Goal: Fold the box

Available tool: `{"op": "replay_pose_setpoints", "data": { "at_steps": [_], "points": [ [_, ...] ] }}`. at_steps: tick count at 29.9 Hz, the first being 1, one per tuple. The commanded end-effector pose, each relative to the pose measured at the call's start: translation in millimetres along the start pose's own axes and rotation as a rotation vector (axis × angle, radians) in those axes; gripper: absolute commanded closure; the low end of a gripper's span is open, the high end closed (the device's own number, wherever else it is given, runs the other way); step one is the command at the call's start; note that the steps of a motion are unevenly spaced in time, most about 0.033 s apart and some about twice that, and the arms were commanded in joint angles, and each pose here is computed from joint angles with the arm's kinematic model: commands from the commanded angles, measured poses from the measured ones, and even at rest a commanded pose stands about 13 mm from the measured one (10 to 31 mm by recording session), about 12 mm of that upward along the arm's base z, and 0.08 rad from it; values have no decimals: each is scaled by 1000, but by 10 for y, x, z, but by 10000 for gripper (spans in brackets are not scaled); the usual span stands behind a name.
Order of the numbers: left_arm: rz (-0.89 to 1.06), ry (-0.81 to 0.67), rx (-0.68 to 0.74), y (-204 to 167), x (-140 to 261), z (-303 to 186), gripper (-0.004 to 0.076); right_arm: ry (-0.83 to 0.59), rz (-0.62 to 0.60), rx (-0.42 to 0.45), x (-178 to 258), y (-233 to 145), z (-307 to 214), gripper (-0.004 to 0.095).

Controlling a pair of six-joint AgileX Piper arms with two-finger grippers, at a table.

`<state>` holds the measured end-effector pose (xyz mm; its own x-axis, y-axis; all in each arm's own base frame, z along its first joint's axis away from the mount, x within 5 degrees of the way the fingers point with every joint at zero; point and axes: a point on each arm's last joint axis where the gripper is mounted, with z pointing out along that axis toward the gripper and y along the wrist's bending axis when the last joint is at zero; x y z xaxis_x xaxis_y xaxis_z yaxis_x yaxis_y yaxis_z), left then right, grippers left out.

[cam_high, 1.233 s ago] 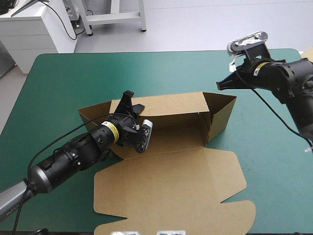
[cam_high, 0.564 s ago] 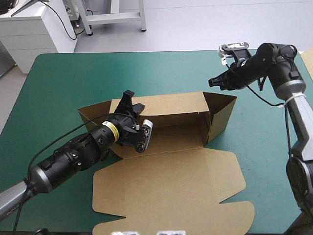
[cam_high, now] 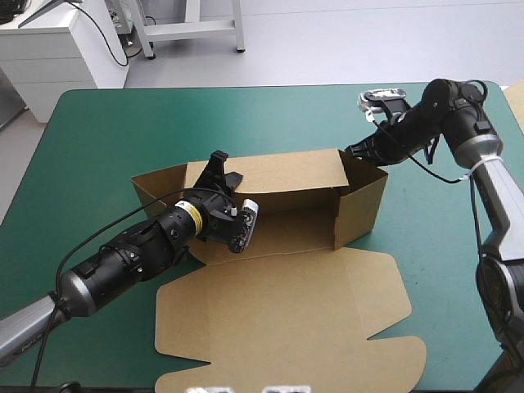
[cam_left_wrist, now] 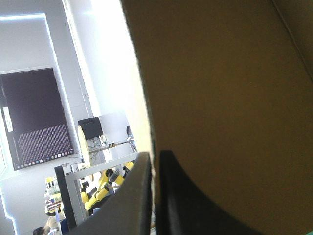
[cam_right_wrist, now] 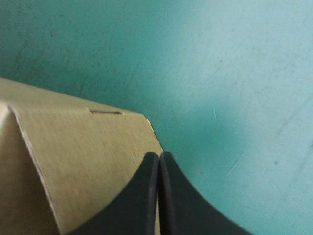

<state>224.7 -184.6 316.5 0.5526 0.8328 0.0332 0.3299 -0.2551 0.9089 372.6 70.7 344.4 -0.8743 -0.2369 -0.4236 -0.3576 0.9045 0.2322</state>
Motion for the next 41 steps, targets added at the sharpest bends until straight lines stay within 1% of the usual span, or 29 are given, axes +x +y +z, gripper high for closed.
{"op": "replay_pose_setpoints", "data": {
  "at_steps": [1, 6, 9, 11, 13, 16, 19, 23, 27, 31, 35, 37, 41],
  "points": [
    [34, -1, -15, 51, -12, 6, 732, -35, -40, 6, 131, 68, -273, 929],
    [9, -3, -18, 54, -14, 6, 731, 0, -50, -30, 258, 92, -204, 929],
    [-3, -5, -20, 56, -16, 6, 731, -2, -65, -76, 291, 124, -164, 929],
    [-3, -6, -21, 57, -17, 6, 731, -46, -100, -120, 325, 173, -157, 927],
    [-7, -5, -20, 56, -16, 6, 731, -120, -120, -129, 366, 202, -161, 927],
    [-5, -4, -19, 55, -14, 6, 731, -228, -139, -69, 511, 202, -194, 927],
    [-1, -3, -19, 56, -14, 6, 731, -329, -204, -2, 678, 211, -253, 928],
    [-1, -6, -22, 58, -17, 6, 731, -383, -274, -12, 851, 249, -207, 928],
    [-3, -3, -20, 56, -14, 6, 731, -424, -305, -41, 963, 233, -3, 927],
    [-3, 0, -17, 53, -11, 6, 731, -487, -313, -19, 1047, 211, 73, 927],
    [-6, -2, -17, 54, -13, 6, 731, -474, -397, -16, 1165, 225, 122, 922],
    [-5, 0, -16, 53, -12, 6, 731, -473, -414, -17, 1192, 233, 124, 892],
    [-5, 0, -16, 53, -12, 6, 731, -463, -421, -33, 1207, 246, 130, 763]
  ]
}}
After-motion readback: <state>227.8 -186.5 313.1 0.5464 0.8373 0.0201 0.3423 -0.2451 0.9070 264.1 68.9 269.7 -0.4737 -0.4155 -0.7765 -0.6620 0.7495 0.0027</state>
